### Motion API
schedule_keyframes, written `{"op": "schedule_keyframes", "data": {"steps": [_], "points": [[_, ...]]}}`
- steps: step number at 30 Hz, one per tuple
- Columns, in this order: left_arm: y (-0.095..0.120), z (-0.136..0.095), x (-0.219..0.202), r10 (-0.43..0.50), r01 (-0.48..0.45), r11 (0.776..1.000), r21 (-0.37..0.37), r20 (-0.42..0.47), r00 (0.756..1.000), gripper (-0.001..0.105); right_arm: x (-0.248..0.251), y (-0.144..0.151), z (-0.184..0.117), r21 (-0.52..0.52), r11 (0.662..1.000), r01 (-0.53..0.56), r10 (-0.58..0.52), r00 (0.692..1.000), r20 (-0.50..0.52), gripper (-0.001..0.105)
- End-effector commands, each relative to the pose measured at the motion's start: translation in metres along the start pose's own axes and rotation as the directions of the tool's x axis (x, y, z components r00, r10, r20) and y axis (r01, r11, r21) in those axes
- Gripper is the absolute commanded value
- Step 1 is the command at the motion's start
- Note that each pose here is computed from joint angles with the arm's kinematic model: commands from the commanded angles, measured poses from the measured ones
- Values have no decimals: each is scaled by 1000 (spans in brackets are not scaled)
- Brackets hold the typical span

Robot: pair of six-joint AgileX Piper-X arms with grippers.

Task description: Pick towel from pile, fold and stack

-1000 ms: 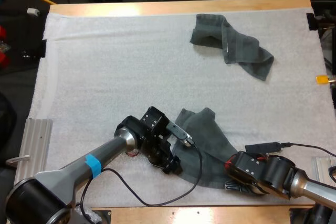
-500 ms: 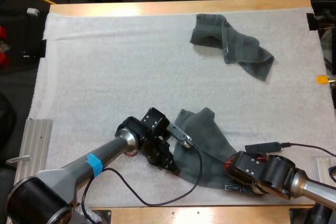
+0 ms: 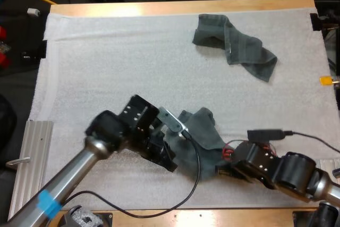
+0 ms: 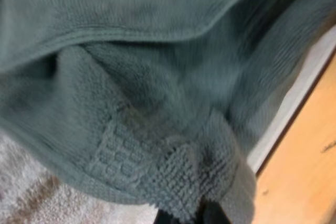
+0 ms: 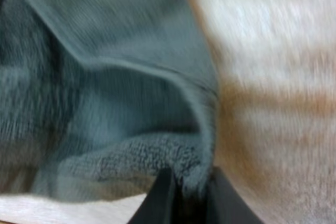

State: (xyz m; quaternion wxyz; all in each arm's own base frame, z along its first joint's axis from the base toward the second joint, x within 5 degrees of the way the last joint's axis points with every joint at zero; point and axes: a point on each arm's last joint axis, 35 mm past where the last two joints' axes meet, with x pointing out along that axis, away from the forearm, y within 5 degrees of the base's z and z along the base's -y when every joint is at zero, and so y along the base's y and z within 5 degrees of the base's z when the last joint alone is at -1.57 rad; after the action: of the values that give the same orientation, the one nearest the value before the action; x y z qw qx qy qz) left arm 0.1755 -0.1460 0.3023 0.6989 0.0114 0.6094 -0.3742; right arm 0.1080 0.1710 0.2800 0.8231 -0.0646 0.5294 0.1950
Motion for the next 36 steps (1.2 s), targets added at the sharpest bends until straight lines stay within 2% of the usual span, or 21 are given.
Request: {"op": "schedule_keyframes", "data": {"steps": [1,6,11,18,25,28,30,31,33,36], "points": [[-8,-1,-17,-2,2,1000,-10,16,1000,0,-12,0,5,-20,1000,17,-17,1000,20,0],[-34,2,-71,0,-4,1000,25,125,992,0,-49,1,21,-53,998,33,-30,999,44,0],[-48,-5,-111,84,-91,995,29,187,979,0,-82,2,33,-71,997,17,-11,996,83,0],[-53,-21,-124,85,-92,995,28,179,980,0,-107,2,41,-63,998,-14,22,993,113,0],[-56,-35,-134,72,-81,996,39,198,978,0,-108,7,36,-75,982,-173,173,985,-4,0],[-58,-44,-141,75,-83,996,28,218,973,0,-113,7,37,-74,976,-204,206,978,22,0],[-58,-48,-145,97,-107,994,30,249,964,0,-115,4,38,-70,988,-139,145,986,82,0],[-58,-48,-146,115,-127,992,27,260,959,0,-115,1,39,-61,995,-72,79,990,116,0],[-57,-49,-147,143,-154,988,20,268,953,0,-113,-2,38,-58,998,-11,18,991,131,0],[-58,-49,-146,114,-119,993,2,259,959,0,-111,1,34,-45,992,-120,122,992,45,0]]}}
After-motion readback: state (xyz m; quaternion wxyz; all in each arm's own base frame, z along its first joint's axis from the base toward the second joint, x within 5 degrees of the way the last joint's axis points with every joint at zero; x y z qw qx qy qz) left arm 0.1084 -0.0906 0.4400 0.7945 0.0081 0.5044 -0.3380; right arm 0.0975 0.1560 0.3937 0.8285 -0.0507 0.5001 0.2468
